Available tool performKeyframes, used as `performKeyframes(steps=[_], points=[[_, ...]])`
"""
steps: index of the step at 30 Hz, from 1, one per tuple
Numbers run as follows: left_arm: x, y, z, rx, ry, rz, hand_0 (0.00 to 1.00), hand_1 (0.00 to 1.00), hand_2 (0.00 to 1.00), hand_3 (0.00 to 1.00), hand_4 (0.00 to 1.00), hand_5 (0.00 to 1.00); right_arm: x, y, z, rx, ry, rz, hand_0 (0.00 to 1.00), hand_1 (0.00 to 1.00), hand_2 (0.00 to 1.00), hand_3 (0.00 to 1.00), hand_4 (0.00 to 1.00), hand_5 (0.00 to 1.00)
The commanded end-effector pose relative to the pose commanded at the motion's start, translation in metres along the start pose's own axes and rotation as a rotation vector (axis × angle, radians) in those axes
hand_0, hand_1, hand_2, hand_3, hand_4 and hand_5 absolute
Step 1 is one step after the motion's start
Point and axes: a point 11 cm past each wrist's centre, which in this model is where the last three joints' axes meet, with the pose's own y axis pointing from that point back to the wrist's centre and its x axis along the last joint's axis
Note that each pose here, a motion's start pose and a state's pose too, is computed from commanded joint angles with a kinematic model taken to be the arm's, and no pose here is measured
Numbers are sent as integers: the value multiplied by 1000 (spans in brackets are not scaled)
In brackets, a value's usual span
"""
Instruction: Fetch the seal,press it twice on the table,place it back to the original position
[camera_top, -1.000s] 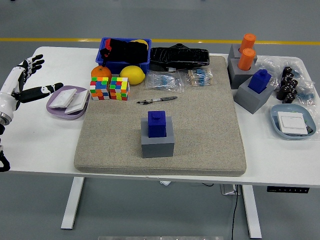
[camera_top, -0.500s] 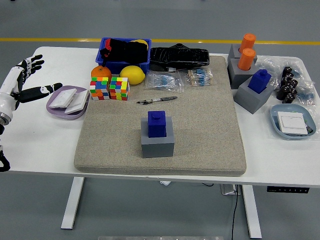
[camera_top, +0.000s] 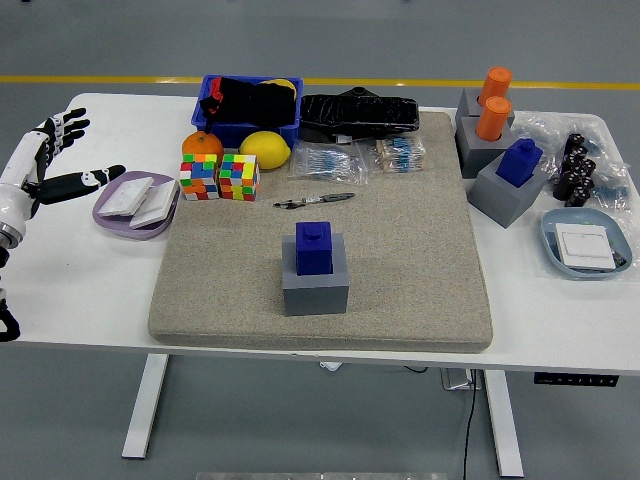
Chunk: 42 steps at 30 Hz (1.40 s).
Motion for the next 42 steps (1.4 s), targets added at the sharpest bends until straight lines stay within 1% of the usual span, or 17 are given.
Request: performKeyframes(steps=[10,21,34,42], points=[[3,-3,6,-17,6,12,894,873,871,889,971,165,-3,-1,-4,10,-13,-4,789,699,673,647,822,461],[6,-4,9,-21,6,16,892,872,869,889,965,161,0,0,-5,13,-18,3,788,699,673,647,821,460],[4,-6,12,-27,7,9,892,870,869,887,957,153,-1,0,-6,15,-23,1,787,699,673,646,819,459],[7,-5,12,-29,4,14,891,868,868,886,952,150,1,0,-9,19,-15,2,787,699,672,646,816,457]])
